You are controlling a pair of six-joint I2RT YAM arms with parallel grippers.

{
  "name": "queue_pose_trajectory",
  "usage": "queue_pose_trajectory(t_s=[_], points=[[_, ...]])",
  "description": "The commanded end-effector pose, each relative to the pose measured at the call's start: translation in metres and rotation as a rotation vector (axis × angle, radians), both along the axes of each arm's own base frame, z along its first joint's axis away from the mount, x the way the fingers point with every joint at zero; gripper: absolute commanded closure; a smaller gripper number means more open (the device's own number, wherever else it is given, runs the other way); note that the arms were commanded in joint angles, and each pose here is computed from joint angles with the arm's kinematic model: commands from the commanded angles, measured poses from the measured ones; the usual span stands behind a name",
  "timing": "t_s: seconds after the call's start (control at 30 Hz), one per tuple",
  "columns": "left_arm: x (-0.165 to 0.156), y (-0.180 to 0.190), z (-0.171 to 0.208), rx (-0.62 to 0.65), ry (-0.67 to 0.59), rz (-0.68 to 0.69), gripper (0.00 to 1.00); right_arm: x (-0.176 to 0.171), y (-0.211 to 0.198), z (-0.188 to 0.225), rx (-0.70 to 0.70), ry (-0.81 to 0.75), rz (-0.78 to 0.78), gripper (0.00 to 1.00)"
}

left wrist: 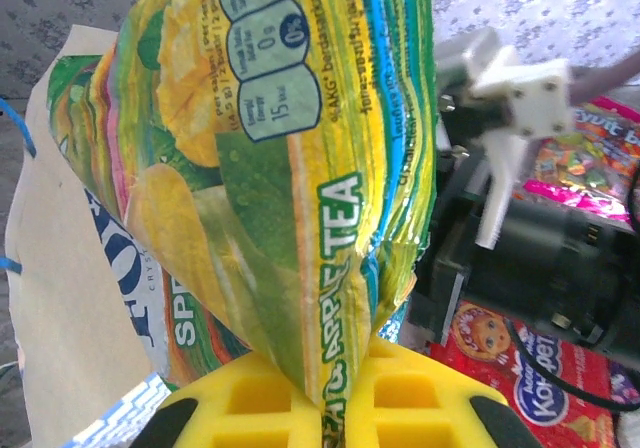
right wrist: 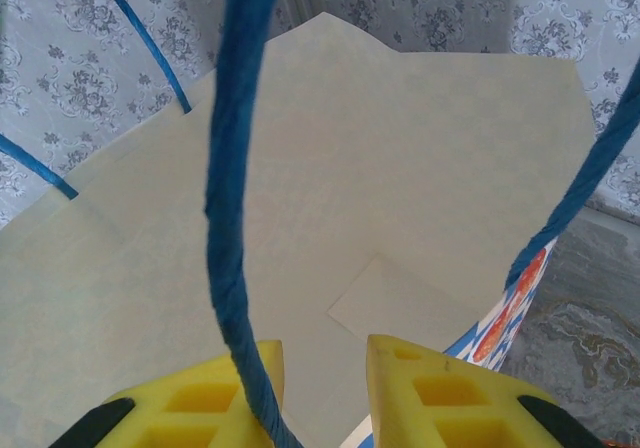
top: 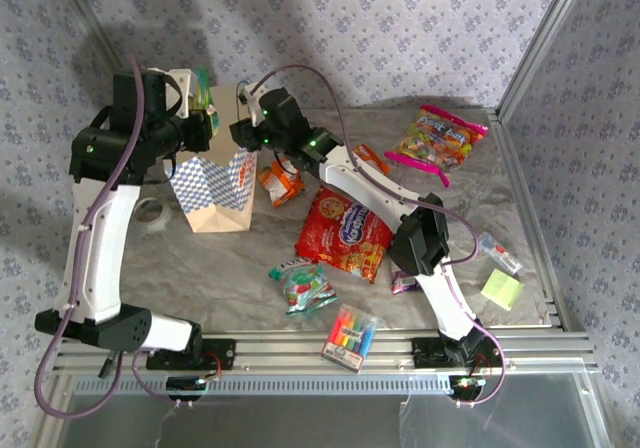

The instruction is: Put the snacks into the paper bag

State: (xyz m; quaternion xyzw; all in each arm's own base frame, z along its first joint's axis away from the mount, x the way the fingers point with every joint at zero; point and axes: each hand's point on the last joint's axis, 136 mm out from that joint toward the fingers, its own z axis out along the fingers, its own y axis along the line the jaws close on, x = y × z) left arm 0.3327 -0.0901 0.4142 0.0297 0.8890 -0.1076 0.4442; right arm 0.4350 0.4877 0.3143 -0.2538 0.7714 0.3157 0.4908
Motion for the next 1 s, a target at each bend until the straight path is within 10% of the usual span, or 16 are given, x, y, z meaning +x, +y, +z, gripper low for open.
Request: queue_pose_trajectory(t_s=[0.0, 0.97], points=[[0.024, 0.011, 0.013, 0.032, -0.111, 0.056, 1.0, 0.001, -0.003, 0.004, 0.022, 0.012, -0.009, 0.7], [0.107, 0.024, -0.101, 0.157, 0.155, 0.142, 0.99, 0.004, -0.01, -0.008, 0.004, 0.04, 0.01, 0.65]])
